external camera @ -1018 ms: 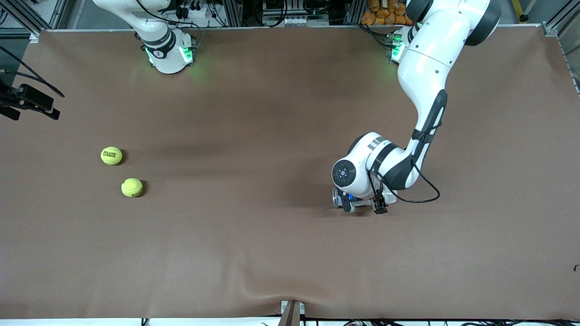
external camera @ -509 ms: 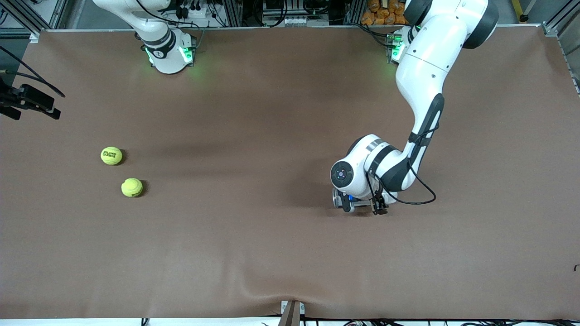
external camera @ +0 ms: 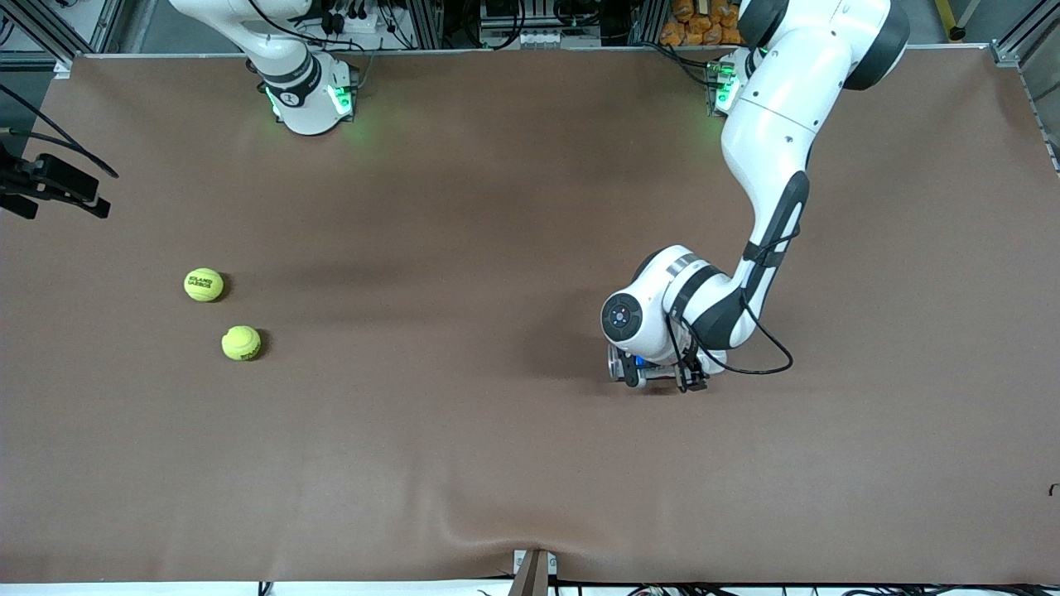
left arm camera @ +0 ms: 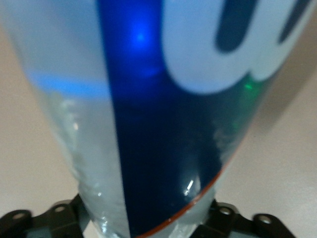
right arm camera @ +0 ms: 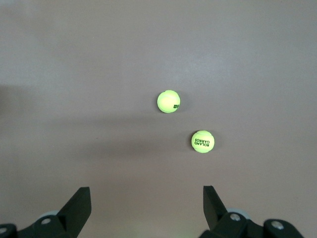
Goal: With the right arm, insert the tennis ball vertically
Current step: 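Lift the can and stand it upright with the left gripper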
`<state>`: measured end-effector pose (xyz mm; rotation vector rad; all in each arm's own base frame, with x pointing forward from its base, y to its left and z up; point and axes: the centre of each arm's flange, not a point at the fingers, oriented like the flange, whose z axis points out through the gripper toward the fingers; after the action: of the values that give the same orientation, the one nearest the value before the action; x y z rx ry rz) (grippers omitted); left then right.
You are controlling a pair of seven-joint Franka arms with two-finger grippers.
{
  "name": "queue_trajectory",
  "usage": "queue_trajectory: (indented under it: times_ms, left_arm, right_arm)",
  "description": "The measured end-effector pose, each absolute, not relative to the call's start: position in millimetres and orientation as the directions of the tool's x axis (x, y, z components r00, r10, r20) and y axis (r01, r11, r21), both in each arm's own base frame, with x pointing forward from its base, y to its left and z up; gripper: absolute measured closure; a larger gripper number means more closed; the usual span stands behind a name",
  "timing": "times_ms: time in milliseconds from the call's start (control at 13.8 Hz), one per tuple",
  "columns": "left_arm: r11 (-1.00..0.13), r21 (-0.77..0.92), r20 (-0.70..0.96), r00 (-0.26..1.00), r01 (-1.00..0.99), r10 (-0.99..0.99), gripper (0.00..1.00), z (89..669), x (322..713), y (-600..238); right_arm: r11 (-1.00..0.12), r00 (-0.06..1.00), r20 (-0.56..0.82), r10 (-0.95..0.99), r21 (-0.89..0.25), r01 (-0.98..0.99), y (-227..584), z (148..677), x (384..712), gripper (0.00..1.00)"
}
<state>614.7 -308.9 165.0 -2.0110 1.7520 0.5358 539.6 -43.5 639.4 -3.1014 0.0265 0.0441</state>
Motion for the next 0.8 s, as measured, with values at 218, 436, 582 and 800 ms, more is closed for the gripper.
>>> queue_trajectory:
  times_ms: [218, 436, 582, 800]
  left_arm:
    - [-0.104, -0.065, -0.550, 0.123, -0.992, -0.826, 0.29, 166.5, 613.6, -312.3]
    - [-0.098, -0.068, -0.552, 0.120, -0.993, -0.825, 0.30, 166.6, 613.5, -313.5]
    - [-0.087, -0.075, -0.532, 0.114, -0.993, -0.839, 0.30, 170.2, 612.9, -322.6]
    - [-0.030, -0.066, -0.447, 0.057, -0.997, -0.893, 0.30, 191.1, 588.4, -384.3]
  right_arm:
    - [-0.999, 0.999, -0.029, -0.017, -0.040, -0.018, -43.8, 639.3, 539.6, 0.00]
    - [-0.999, 0.999, -0.029, -0.017, -0.040, -0.019, -44.1, 639.3, 539.5, 0.00]
    - [-0.999, 0.999, -0.030, -0.018, -0.040, -0.019, -44.2, 639.3, 539.5, 0.00]
    - [-0.999, 0.999, -0.030, -0.018, -0.040, -0.019, -44.4, 639.2, 539.5, 0.00]
